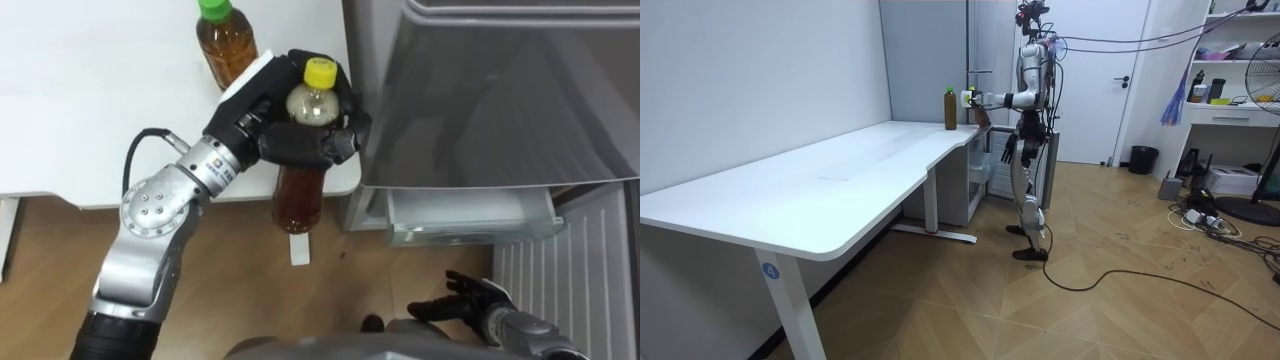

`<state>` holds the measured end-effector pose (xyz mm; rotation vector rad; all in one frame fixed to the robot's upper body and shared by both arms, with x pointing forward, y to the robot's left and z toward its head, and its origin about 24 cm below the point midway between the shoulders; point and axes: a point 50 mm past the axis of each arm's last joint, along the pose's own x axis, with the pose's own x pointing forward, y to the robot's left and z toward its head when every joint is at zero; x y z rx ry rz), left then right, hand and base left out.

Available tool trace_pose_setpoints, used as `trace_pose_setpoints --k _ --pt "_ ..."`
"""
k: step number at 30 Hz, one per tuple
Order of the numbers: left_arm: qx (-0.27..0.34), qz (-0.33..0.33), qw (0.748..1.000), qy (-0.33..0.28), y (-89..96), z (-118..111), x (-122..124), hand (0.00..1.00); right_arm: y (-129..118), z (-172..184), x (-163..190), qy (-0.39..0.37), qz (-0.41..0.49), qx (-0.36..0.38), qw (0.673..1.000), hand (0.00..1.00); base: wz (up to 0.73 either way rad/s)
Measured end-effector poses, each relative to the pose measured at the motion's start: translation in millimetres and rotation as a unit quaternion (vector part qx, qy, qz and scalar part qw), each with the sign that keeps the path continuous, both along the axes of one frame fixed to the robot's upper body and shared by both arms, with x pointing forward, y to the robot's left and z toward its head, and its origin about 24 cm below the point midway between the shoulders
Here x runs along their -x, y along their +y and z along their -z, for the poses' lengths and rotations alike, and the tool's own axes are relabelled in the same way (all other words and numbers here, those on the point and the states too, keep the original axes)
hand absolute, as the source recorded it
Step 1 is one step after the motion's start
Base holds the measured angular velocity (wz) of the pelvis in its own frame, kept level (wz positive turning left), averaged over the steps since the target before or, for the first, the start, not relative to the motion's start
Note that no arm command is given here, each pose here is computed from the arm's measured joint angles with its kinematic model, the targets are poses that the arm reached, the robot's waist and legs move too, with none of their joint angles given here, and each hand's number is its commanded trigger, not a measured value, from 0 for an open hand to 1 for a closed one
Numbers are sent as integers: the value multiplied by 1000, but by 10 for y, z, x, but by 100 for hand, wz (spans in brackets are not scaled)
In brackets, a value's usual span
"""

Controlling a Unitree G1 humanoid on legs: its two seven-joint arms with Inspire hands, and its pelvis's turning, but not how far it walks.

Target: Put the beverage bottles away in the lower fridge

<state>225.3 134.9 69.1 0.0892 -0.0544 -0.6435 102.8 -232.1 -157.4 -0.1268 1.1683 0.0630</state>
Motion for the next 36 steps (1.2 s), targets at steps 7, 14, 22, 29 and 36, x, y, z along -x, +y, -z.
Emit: trace_pose_setpoints --k 7,14,22,29,36 --pt "134 48 989 36 -126 -53 45 100 27 -4 -34 -2 -14 0 1000 0 0" --pt "166 98 979 59 -267 -10 103 100 71 -30 -114 -12 -36 -10 999 0 -3" --pt "161 142 972 93 -300 114 140 100 273 -108 -324 -43 -113 -42 992 0 -9" --pt "158 158 967 119 -282 239 153 100 390 -233 -514 -80 -163 -64 981 0 -2" --pt "149 144 967 146 -215 374 150 100 653 -504 -714 -156 -244 -113 950 0 0"
